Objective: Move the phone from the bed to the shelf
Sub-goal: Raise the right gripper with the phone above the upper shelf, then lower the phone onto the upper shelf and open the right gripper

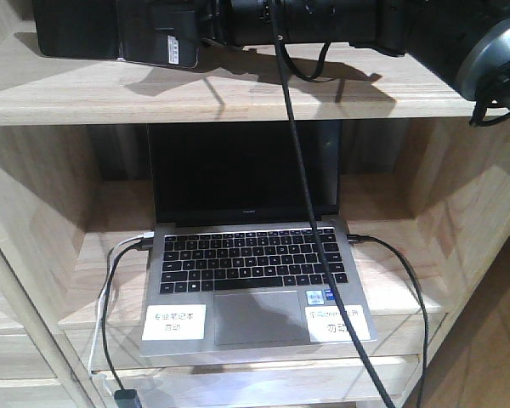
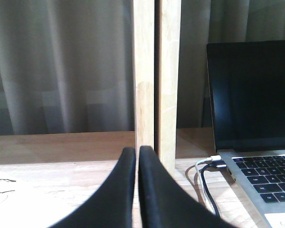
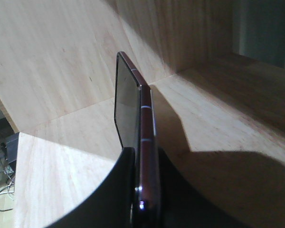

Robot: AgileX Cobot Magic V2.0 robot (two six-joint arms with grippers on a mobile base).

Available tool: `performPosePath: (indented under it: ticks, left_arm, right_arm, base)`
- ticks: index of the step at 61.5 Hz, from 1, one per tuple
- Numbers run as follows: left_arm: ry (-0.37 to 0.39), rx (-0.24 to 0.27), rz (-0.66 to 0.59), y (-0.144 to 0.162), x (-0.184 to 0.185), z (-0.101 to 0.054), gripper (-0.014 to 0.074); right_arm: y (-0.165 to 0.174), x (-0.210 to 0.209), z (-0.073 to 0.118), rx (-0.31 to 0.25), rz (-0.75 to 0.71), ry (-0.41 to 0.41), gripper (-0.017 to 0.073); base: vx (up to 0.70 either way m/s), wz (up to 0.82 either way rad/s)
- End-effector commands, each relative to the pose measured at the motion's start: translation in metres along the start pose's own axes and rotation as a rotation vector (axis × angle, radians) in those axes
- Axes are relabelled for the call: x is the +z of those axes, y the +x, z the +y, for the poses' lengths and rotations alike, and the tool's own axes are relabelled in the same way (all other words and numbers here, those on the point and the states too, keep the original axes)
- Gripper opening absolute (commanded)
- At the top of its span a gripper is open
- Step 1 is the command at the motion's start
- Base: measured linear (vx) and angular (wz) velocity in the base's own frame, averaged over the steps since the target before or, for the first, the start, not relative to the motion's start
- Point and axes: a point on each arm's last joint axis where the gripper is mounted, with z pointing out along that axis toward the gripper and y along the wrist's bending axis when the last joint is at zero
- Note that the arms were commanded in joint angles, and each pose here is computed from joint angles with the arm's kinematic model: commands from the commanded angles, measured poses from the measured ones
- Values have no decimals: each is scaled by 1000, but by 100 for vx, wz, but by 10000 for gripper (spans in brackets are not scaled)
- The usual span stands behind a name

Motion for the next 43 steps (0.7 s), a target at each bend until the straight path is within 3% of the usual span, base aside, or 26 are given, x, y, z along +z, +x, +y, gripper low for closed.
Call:
performPosePath:
  ticks: [1, 17, 35, 43]
  left_arm:
    - [-6, -18, -104, -15, -2, 1, 1]
    - [-6, -18, -104, -15, -2, 1, 1]
    - [-6, -18, -104, -15, -2, 1, 1]
    - [-6, -18, -104, -15, -2, 1, 1]
  right_arm:
    - [-26, -15, 11, -32, -94, 34, 50]
    - [-25, -15, 8, -54, -83, 70, 213]
    - [-26, -16, 4, -70, -92, 117, 554]
    - [-26, -16, 2, -108, -70, 144, 602]
  base:
    - [0, 0]
    - [0, 0]
    - [0, 0]
    - [0, 0]
